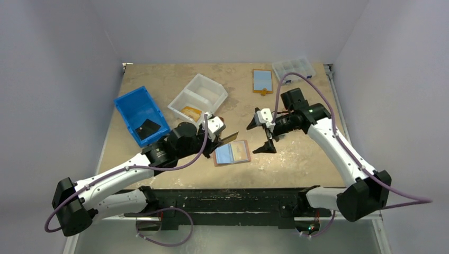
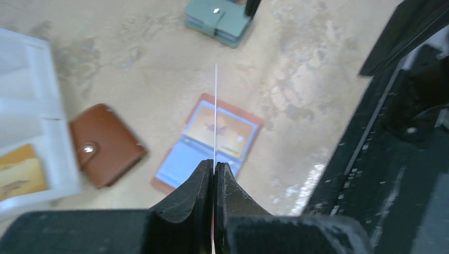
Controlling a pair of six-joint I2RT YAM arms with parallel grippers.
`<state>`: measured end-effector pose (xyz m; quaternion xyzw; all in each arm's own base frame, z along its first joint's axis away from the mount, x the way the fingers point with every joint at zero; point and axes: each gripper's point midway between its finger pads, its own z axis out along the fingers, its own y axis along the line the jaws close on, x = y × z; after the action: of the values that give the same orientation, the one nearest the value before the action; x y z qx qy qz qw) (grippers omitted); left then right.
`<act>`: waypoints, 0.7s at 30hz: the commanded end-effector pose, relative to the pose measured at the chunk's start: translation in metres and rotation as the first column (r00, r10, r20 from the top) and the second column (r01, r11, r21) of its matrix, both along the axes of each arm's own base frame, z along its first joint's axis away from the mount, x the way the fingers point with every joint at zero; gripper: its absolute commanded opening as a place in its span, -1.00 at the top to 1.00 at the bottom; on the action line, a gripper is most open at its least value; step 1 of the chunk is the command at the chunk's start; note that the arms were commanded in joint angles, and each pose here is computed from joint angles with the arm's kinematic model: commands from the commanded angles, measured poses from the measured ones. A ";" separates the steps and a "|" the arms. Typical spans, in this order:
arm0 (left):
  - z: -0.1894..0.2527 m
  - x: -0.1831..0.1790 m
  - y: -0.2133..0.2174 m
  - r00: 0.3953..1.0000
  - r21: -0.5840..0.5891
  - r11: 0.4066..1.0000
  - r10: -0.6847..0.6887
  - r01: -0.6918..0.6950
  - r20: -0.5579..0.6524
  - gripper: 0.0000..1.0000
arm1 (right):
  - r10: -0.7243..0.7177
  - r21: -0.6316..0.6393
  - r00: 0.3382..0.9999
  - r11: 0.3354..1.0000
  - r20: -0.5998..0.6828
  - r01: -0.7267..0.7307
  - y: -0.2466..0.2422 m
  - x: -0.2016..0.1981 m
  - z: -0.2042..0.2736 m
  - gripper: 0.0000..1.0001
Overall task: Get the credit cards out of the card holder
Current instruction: Pick up the credit card from the card holder.
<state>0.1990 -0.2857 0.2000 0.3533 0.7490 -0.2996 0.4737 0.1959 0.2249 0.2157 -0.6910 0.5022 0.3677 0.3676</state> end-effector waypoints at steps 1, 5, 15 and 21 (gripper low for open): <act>0.026 0.023 0.022 0.963 0.144 0.989 -0.008 -0.032 0.268 1.00 | -0.115 0.078 0.993 0.990 -0.025 0.116 -0.006 0.006 0.039 -0.98; 0.048 0.029 0.024 0.898 0.169 0.986 -0.067 -0.008 0.434 1.00 | -0.161 0.138 0.977 0.974 -0.142 0.181 -0.003 0.007 0.053 -0.98; 0.045 0.021 0.013 0.737 0.367 0.920 -0.340 0.134 0.584 1.00 | -0.098 0.161 0.946 0.975 -0.310 0.154 0.011 0.023 0.042 -0.97; 0.036 0.017 0.011 0.691 0.434 0.887 -0.415 0.160 0.592 1.00 | -0.060 0.165 0.762 0.963 -0.645 0.215 0.019 0.022 0.034 -0.90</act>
<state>0.2193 -0.2695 0.2288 0.5940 0.5528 -0.1057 0.5748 0.2203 0.2389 0.2319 -0.5130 0.5955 0.5289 0.3201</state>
